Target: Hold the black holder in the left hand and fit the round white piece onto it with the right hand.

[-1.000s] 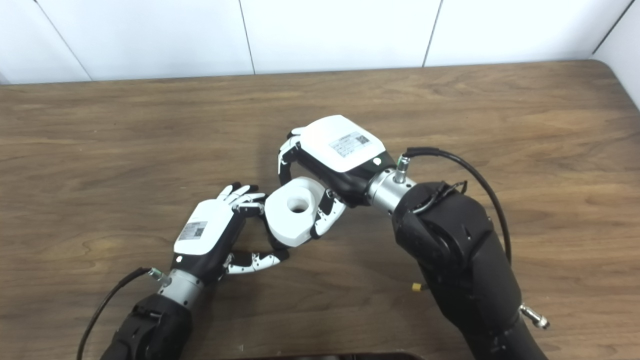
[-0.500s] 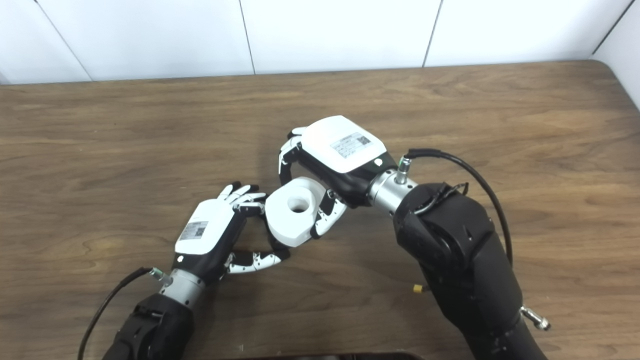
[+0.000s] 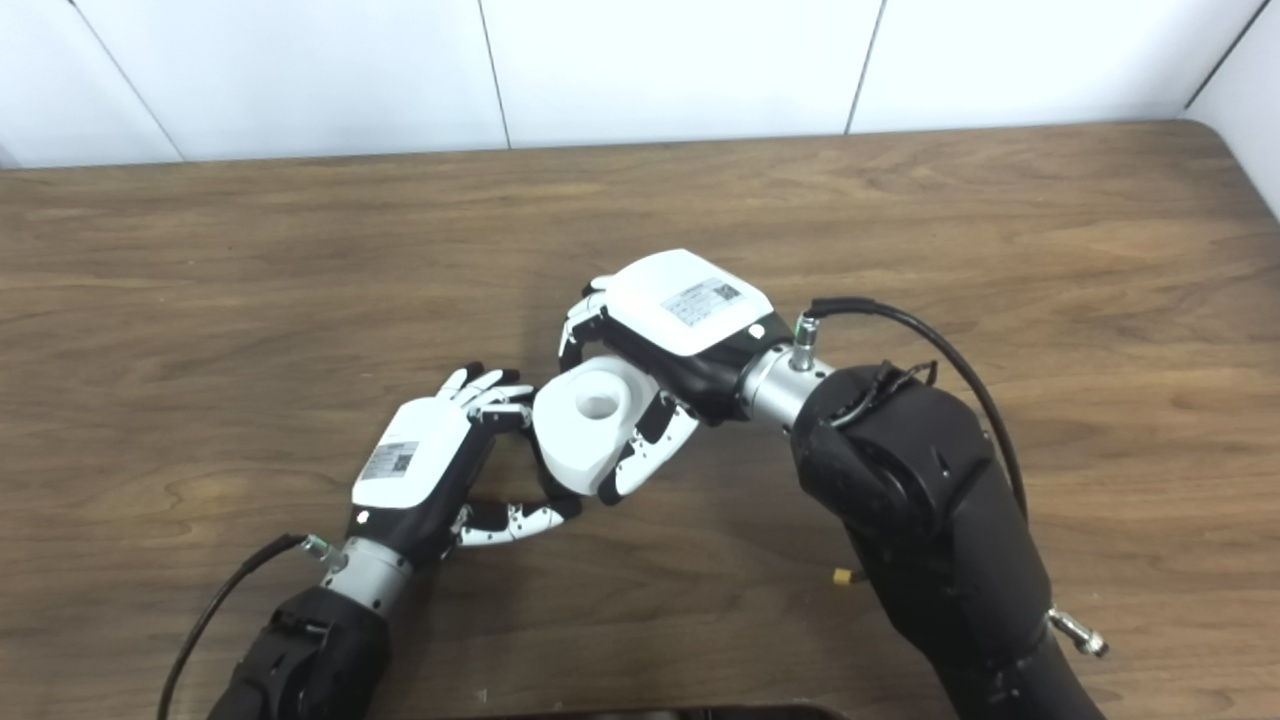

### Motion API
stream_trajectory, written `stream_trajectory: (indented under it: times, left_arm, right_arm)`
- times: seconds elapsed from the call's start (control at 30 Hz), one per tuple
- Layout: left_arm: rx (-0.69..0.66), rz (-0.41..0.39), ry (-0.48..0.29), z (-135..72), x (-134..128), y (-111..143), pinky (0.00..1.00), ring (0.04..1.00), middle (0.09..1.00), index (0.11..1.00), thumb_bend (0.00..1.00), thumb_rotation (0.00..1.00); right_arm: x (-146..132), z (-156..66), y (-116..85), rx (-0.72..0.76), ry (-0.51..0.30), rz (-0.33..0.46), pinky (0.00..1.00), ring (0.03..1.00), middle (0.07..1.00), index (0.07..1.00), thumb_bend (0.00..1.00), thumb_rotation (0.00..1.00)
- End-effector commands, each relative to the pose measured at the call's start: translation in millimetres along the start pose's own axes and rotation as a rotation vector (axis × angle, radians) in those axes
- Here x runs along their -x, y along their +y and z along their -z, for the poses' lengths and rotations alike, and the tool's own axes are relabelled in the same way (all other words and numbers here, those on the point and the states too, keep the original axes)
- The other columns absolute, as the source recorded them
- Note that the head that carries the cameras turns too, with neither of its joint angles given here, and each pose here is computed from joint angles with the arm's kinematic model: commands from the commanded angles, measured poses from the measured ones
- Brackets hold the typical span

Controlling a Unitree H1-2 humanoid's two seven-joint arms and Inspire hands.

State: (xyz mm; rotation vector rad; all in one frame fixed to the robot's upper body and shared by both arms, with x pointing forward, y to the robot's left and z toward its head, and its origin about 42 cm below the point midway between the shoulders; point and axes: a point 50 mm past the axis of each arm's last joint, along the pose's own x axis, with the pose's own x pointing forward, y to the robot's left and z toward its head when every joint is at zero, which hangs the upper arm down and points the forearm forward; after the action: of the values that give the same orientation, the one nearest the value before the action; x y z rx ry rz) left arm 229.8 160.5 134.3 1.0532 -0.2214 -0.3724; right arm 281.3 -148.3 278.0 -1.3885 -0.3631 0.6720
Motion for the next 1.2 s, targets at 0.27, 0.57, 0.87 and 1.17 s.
stream_trajectory:
  times: [0.27, 0.57, 0.87, 1.17]
  left_arm:
    - [-0.027, 0.038, 0.012, 2, -3, -7, 0.98, 0.905, 0.795, 0.498, 0.51, 0.07]
    - [-0.047, 0.039, 0.028, 1, -4, -6, 0.97, 0.906, 0.811, 0.770, 0.77, 0.19]
    - [-0.036, 0.032, 0.036, 1, -4, -8, 0.98, 0.905, 0.815, 0.811, 0.82, 0.23]
    - [-0.048, 0.025, 0.063, 2, -4, -7, 0.98, 0.905, 0.824, 0.823, 0.86, 0.26]
  right_arm:
    - [0, -3, -15, 0.034, -0.022, 0.067, 0.81, 0.919, 0.865, 0.718, 1.00, 0.41]
    - [0, -3, -16, 0.034, -0.020, 0.071, 0.81, 0.927, 0.873, 0.744, 1.00, 0.41]
    - [3, -3, -21, 0.040, -0.018, 0.072, 0.85, 0.963, 0.945, 0.899, 1.00, 0.43]
    - [8, 1, -32, 0.045, -0.012, 0.051, 0.90, 0.996, 0.976, 0.941, 1.00, 0.48]
